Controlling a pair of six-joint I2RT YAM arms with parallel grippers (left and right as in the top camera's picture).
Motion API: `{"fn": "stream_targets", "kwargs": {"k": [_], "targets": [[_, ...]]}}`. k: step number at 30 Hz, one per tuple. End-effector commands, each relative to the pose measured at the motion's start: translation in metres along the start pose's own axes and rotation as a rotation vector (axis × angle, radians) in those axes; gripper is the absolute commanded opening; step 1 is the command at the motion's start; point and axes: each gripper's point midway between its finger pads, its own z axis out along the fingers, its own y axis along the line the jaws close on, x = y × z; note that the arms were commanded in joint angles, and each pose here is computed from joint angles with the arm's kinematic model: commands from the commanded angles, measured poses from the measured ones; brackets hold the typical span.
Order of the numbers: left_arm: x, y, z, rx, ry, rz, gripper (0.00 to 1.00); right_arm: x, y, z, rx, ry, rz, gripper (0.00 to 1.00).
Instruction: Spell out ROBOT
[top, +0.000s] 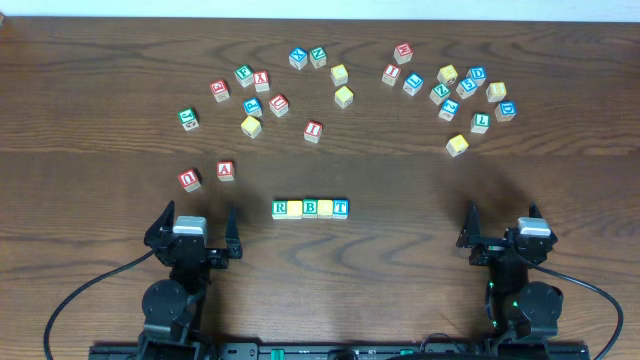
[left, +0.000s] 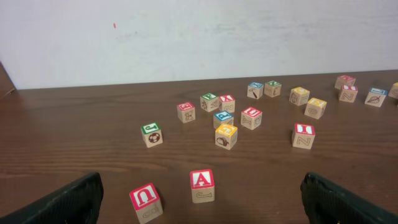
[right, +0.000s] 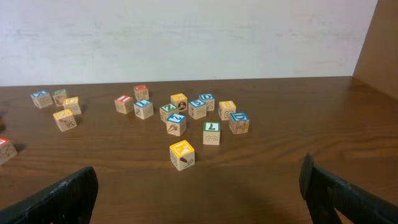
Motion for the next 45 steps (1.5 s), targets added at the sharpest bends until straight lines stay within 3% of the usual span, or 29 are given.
{"fn": "stream_targets", "kwargs": {"k": [1, 45], "targets": [[0.0169, -0.0002, 0.0013, -0.001, 0.044, 0.017, 1.0, -0.0005, 0.0005, -0.0005, -0.002, -0.004, 0.013, 0.99], [0.0176, 0.0057, 0.0015, -0.025, 0.048, 0.014, 1.0, -0.0003, 0.0005, -0.0005, -0.002, -0.003, 0.013, 0.99]]}}
